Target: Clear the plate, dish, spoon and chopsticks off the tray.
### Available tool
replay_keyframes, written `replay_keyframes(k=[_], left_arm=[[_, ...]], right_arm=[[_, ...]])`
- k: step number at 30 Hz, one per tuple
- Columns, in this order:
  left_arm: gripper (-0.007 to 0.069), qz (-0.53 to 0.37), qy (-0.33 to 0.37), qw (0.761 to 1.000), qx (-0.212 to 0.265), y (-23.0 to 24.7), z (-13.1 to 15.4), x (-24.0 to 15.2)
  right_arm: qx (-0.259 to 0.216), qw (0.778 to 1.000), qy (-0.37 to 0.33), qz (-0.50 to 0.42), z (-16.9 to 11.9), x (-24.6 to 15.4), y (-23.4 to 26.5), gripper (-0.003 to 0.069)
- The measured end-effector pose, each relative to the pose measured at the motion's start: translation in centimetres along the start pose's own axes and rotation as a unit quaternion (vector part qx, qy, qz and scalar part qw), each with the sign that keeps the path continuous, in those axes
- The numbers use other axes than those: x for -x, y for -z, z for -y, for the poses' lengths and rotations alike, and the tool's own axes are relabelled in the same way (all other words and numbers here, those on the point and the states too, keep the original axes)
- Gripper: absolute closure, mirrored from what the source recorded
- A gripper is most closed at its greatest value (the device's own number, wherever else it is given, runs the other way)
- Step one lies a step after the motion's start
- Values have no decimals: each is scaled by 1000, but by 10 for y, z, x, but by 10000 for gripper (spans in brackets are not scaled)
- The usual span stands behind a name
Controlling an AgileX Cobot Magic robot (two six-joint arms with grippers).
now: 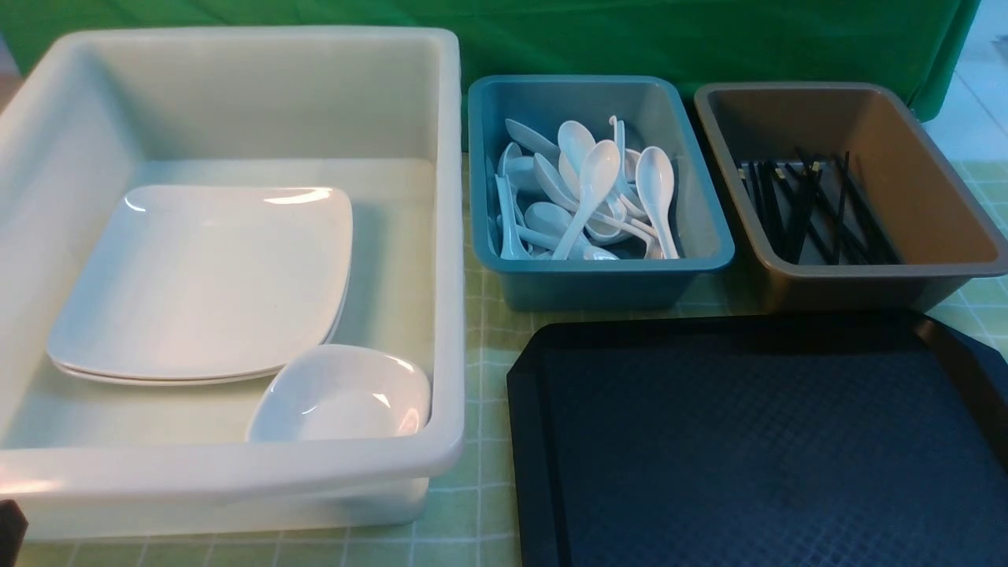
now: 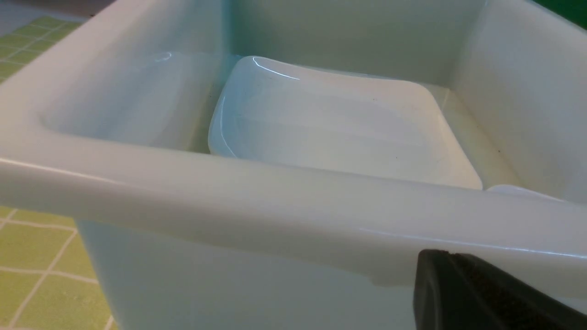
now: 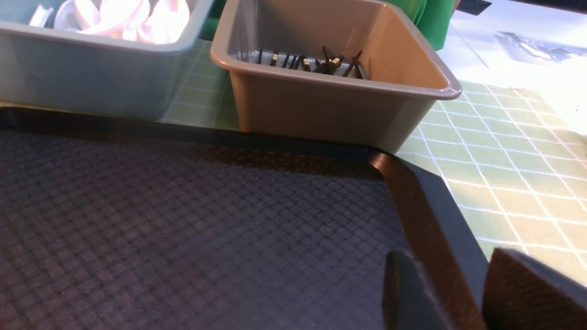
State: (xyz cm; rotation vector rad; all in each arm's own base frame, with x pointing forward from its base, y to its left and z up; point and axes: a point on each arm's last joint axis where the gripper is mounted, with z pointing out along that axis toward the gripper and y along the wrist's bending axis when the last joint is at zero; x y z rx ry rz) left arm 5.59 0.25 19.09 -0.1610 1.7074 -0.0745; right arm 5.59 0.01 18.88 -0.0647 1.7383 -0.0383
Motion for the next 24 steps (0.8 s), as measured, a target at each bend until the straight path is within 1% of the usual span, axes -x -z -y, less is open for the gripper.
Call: replay_keyframes(k=[7,12,24], left_arm=[[634,1,0,1000,2,0,0,0],[634,3,3,1000,19,0,-2,0],[634,3,3,1000,20,0,-2,0]], right_arm=[[0,1000,0,0,0,0,0,419],[0,1000,0,0,0,0,0,419],[0,1000,0,0,0,0,0,419]])
